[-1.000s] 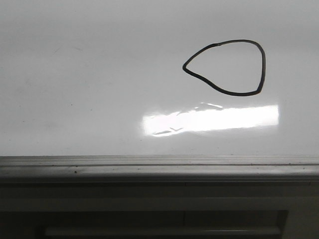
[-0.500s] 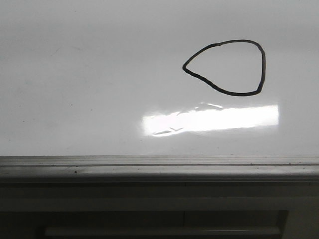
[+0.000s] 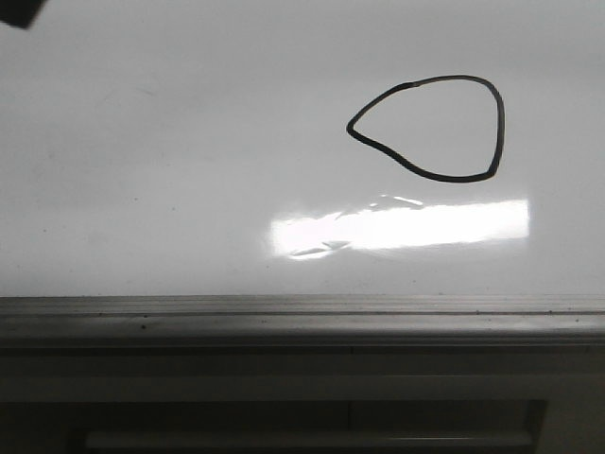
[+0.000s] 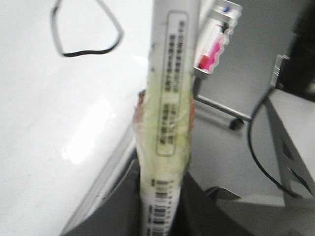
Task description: Write number 0 on whiteboard
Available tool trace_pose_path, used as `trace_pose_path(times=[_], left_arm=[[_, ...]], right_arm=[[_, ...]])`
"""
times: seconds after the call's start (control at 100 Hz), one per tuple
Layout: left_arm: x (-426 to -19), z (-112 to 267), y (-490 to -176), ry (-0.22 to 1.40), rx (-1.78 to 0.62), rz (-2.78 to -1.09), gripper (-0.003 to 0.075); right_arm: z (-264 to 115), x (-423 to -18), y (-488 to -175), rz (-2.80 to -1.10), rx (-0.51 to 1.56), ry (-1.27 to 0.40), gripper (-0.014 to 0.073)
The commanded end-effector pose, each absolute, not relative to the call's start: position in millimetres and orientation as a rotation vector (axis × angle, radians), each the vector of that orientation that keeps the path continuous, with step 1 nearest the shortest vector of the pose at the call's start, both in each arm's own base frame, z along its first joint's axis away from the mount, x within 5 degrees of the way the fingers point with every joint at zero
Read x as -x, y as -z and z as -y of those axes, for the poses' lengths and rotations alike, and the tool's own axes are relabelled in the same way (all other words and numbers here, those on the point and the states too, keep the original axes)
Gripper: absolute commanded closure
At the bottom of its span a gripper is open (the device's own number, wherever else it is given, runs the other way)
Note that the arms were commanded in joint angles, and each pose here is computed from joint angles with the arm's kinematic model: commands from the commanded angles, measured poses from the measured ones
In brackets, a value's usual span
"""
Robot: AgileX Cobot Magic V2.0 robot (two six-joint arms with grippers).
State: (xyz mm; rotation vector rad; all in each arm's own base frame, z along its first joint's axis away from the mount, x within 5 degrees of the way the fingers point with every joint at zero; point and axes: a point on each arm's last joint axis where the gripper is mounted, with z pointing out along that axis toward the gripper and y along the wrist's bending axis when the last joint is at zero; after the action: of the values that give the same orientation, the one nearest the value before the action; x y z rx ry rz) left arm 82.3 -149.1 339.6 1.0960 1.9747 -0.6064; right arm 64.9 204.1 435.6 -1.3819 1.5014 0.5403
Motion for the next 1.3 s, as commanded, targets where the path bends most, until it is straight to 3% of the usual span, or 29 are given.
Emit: trace_pose_path(times=[0.0,0.15,0.34,0.81,1.29], left_arm=[[-93.4,148.6,-350.6,0.687,-0.808,-1.958,0.074],[-117.2,131.9,-348.3,0.586,-0.474,-1.995,0.074],[-139.4,127.2,-345.5,0.56,-0.293,-2.003,0.074],[-172.0,171.3,-302.7,0.611,-0.285,-2.147,0.074],[-180.6,174.1,-290.8,0.588,-0.253,-2.2,0.0739]], right_arm=[[-173.4,-63.4,-468.3,-1.418,1.229,-0.599,0.0244],[-137.3,-62.4,-467.8,-1.517,1.213,-0.524,0.0674],[-110.8,-58.0,-452.9,-1.568,1.193,-0.479,0.066],[-103.3,-61.8,-386.5,-1.77,1.051,-0.493,0.066],[-107.1,-61.5,-383.2,-1.77,1.017,-0.546,0.0664]])
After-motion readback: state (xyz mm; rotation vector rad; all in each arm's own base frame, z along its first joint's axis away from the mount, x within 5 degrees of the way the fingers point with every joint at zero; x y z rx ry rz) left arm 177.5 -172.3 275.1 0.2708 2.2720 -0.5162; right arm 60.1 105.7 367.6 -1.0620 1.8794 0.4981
